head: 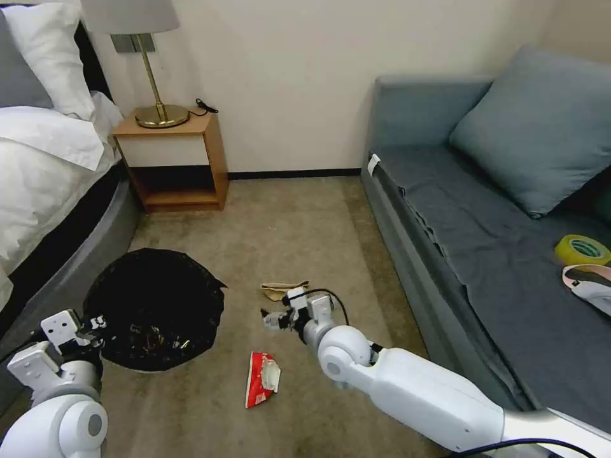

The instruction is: Pick up the trash bin, then pick up the garbage on the floor and place it into the trash bin.

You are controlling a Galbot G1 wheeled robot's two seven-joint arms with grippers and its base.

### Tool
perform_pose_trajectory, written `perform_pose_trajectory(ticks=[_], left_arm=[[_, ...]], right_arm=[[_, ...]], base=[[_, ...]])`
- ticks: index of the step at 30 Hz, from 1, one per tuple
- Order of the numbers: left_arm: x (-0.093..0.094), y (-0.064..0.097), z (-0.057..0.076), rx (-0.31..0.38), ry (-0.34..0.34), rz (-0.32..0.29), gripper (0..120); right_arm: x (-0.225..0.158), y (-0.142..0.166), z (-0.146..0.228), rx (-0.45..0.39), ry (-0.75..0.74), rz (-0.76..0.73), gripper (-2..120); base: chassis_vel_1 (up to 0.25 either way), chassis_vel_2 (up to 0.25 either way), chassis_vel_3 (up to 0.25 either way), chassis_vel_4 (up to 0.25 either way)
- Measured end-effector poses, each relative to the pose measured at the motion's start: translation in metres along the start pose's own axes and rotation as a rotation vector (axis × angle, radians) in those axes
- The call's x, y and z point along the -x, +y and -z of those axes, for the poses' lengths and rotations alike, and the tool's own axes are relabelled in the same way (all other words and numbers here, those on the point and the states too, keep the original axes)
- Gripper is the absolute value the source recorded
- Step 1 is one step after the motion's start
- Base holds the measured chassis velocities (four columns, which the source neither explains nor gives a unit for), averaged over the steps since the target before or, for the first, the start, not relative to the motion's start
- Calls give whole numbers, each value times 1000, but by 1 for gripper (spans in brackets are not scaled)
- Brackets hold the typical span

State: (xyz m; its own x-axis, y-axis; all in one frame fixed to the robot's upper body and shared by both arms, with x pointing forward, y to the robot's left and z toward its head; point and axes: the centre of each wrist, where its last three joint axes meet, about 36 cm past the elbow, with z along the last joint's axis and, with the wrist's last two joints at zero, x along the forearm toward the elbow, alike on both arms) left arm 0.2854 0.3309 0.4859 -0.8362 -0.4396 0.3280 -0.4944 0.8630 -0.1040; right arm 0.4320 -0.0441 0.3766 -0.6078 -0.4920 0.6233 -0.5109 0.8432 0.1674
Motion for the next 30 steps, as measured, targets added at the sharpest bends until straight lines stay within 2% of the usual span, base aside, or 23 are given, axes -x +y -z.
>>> perform_pose_trajectory(ticks=[4, 14, 30], left_arm=[[0, 0, -1, -3, 1, 0, 4], [-2, 0, -1, -3, -3, 4, 4], [-5, 5, -2, -9, -9, 18, 4]], right_arm=[[12, 10, -5, -3, 104, 13, 100], [56, 25, -31, -60, 224, 14, 100], [85, 31, -71, -136, 299, 0, 100]], base=[[0, 0, 0, 0], [0, 0, 0, 0], [0, 0, 0, 0]])
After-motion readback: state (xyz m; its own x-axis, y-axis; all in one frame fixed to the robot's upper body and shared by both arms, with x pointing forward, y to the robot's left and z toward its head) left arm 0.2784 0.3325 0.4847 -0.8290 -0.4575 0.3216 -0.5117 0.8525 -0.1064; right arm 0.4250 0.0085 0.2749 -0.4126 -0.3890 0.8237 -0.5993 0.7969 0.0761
